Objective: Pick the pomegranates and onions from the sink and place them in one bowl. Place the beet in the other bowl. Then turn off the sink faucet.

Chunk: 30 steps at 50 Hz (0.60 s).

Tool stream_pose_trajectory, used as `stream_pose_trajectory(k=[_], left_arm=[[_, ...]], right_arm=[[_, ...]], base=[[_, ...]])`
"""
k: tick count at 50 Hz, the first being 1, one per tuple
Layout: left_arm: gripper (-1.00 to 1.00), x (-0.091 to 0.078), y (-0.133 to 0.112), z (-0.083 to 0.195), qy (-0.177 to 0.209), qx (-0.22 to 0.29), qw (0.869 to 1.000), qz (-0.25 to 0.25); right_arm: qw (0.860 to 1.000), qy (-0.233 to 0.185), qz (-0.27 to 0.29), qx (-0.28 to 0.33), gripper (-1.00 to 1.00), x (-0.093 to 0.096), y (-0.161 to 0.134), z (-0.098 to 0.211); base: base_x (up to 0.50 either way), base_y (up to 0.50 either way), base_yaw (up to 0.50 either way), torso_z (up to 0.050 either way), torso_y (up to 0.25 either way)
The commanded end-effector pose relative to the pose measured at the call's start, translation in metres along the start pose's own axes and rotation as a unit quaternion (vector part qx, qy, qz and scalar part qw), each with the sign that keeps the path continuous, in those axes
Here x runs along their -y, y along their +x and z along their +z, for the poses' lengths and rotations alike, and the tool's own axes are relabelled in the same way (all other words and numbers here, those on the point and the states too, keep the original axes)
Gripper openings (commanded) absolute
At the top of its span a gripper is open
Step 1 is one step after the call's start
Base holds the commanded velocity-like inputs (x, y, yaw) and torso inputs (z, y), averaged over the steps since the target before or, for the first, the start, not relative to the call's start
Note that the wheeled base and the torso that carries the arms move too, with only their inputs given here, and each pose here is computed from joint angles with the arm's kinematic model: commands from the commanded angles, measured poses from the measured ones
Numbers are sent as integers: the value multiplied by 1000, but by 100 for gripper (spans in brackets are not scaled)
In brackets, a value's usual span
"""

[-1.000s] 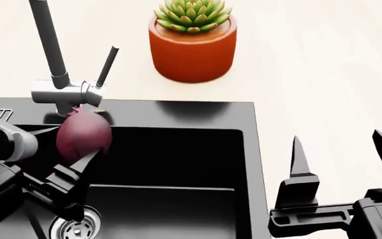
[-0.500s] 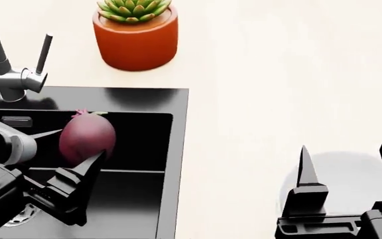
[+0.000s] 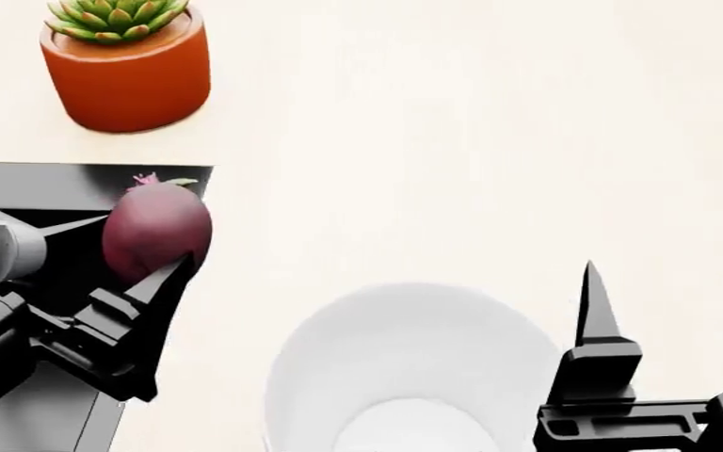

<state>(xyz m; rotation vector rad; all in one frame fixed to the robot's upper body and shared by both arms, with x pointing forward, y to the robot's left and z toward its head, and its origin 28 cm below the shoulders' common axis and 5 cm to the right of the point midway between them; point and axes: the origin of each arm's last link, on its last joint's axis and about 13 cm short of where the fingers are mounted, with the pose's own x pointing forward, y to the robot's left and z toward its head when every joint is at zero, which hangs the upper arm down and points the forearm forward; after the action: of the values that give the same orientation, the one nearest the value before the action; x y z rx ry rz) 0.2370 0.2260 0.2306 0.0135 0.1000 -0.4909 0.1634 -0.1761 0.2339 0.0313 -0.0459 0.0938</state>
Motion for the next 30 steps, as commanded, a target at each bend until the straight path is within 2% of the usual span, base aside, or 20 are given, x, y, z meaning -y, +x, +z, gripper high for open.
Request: stream_pose_trajectory(k=[1, 10, 12, 13, 14, 16, 17, 20, 21, 22, 23, 24, 27, 29, 30], left_arm=[[-100, 3, -2, 14, -19, 17, 1000, -19], [-100, 0, -3, 18, -20, 21, 999, -14], [-100, 5, -9, 17, 9, 17, 999, -43], [-100, 6, -9, 21, -14, 9, 999, -47], [-100, 2, -10, 27, 15, 10, 999, -36], [-100, 1, -8, 40, 26, 6, 999, -43], [-100, 3, -8, 51, 64, 22, 996, -52], [-100, 11, -10, 78, 78, 0, 994, -76], [-100, 15, -13, 88, 56, -38, 991, -118], [-100, 16, -12, 92, 82, -25, 990, -111], [-100, 18, -14, 102, 82, -36, 987, -132], [-100, 19, -14, 111, 108, -39, 985, -131], [-100, 25, -17, 126, 143, -57, 975, -159], [-100, 33, -20, 133, 172, -85, 961, -201], [-100, 36, -19, 137, 127, -140, 957, -219]], right_arm=[[1000, -2, 1, 12, 100, 1, -5, 5], [1000, 0, 2, 13, 100, 1, -3, 4], [1000, 0, -3, 17, 100, 1, -4, 4], [1000, 2, -4, 18, 100, 2, -4, 3], [1000, 2, -6, 17, 100, 2, -4, 3], [1000, 1, -9, 16, 100, 2, -4, 4], [1000, -1, -14, 15, 100, 3, -5, 5], [1000, -2, -24, 16, 100, 5, -7, 7], [1000, -3, -24, 14, 100, 5, -7, 7], [1000, -4, -24, 13, 100, 4, -7, 9], [1000, -5, -24, 15, 100, 4, -7, 10], [1000, -5, -25, 15, 100, 4, -8, 10], [1000, -5, -24, 9, 100, 4, -7, 9], [1000, -7, -24, 8, 100, 3, -7, 11], [1000, -7, -24, 8, 100, 3, -7, 12]], base=[[3, -500, 0, 0, 0], [2, -304, 0, 0, 0], [0, -29, 0, 0, 0], [0, 0, 0, 0, 0], [0, 0, 0, 0, 0], [0, 0, 0, 0, 0], [0, 0, 0, 0, 0], [0, 0, 0, 0, 0], [0, 0, 0, 0, 0], [0, 0, 0, 0, 0], [0, 0, 0, 0, 0], [0, 0, 0, 0, 0], [0, 0, 0, 0, 0], [0, 0, 0, 0, 0], [0, 0, 0, 0, 0]])
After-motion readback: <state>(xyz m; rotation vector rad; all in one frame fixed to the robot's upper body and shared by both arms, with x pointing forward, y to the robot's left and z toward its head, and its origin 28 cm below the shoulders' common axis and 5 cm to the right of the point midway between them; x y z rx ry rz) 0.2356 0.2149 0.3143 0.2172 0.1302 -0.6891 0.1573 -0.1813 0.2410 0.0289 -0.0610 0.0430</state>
